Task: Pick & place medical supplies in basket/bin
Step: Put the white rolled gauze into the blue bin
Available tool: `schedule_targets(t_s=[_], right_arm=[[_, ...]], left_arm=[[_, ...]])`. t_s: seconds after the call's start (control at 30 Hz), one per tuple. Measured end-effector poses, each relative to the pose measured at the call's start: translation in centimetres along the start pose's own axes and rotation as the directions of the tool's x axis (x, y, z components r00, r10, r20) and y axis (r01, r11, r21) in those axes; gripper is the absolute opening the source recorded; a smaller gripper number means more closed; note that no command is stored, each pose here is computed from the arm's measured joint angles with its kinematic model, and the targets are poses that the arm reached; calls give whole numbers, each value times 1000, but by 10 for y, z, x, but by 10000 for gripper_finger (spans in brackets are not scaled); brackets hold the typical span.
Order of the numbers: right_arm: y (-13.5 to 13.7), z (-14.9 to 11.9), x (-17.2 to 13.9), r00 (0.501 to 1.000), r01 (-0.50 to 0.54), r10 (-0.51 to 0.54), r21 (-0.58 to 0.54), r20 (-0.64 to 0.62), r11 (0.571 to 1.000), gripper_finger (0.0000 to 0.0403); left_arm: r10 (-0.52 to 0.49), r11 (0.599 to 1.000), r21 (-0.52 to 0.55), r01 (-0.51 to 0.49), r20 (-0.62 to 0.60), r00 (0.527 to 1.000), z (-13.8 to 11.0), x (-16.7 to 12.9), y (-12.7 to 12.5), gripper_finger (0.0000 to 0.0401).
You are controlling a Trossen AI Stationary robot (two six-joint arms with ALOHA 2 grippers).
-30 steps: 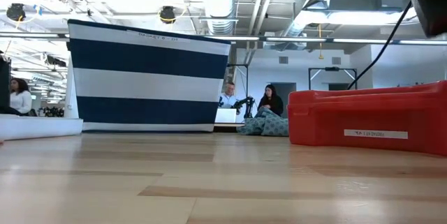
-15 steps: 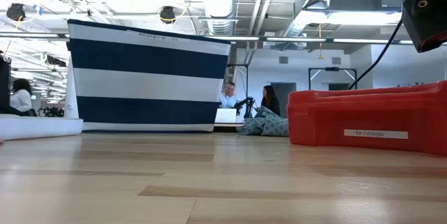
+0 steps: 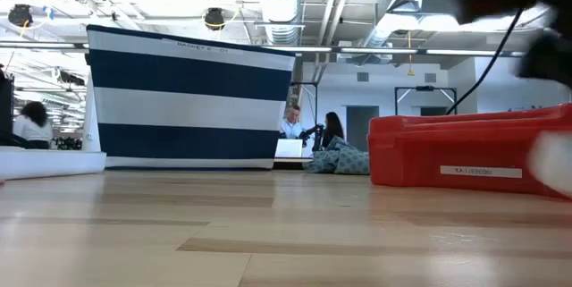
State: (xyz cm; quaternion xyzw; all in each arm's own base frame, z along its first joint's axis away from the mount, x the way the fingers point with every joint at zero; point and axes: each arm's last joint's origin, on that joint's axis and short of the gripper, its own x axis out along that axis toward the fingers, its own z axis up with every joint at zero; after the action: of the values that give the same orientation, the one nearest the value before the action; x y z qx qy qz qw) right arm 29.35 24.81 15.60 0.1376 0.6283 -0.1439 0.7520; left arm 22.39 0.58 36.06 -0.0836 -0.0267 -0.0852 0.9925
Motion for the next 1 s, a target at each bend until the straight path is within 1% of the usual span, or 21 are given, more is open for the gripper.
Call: schedule_targets(t_s=[0.1, 0.17, 0.27, 0.33, 0.4, 0.47, 0.5, 0.53, 0.63, 0.7, 0.73, 0.8, 0.87, 0.9, 0.93, 1.0], right_arm=[[2, 24, -14, 996, -1, 10, -102, 89, 995, 45], [0, 43, -25, 987, 28, 0, -171, 161, 985, 51], [-8, 74, -44, 960, 124, -53, -247, 276, 961, 47], [-16, 96, -59, 929, 207, -108, -254, 354, 945, 41], [-26, 119, -78, 883, 291, -166, -236, 440, 927, 38], [-37, 140, -99, 820, 389, -230, -215, 524, 896, 39], [-43, 150, -109, 780, 444, -266, -201, 567, 873, 42], [-49, 161, -120, 733, 500, -305, -177, 608, 848, 45], [-73, 193, -158, 566, 651, -432, -60, 702, 757, 51], [-95, 216, -182, 467, 699, -502, 43, 728, 714, 51], [-107, 228, -191, 436, 706, -521, 80, 733, 704, 51], [-131, 251, -205, 395, 701, -531, 128, 749, 702, 52], [-156, 273, -213, 364, 674, -506, 154, 782, 723, 52], [-169, 283, -216, 354, 647, -473, 154, 807, 747, 52], [-183, 293, -218, 352, 607, -425, 142, 834, 782, 52], [-209, 310, -217, 361, 494, -284, 76, 888, 866, 53]], left_arm=[[-1, 1000, -23, 1, 0, 1000, -1, 2, -8, 87], [-3, 998, -61, 4, 7, 1000, -2, 2, -12, 87], [-17, 990, -139, 19, 14, 1000, -2, 3, -18, 87], [-42, 986, -161, 45, 20, 999, -1, 4, -23, 87], [-83, 984, -158, 88, 39, 996, 2, 1, -28, 87], [-112, 981, -151, 121, 67, 991, 8, -4, -33, 87], [-118, 981, -148, 128, 78, 990, 13, -7, -35, 87], [-123, 981, -140, 135, 90, 988, 18, -11, -36, 87], [-141, 985, -75, 153, 150, 979, 33, -25, -42, 87], [-157, 986, -22, 164, 188, 970, 41, -36, -46, 87], [-164, 986, 3, 167, 207, 964, 45, -42, -48, 87], [-165, 986, 34, 162, 218, 962, 49, -53, -50, 87], [-148, 989, 48, 141, 210, 966, 50, -61, -50, 87], [-140, 990, 60, 131, 198, 970, 49, -65, -50, 87], [-128, 990, 76, 116, 178, 976, 48, -68, -50, 87], [-98, 991, 108, 82, 150, 984, 45, -72, -49, 87]])
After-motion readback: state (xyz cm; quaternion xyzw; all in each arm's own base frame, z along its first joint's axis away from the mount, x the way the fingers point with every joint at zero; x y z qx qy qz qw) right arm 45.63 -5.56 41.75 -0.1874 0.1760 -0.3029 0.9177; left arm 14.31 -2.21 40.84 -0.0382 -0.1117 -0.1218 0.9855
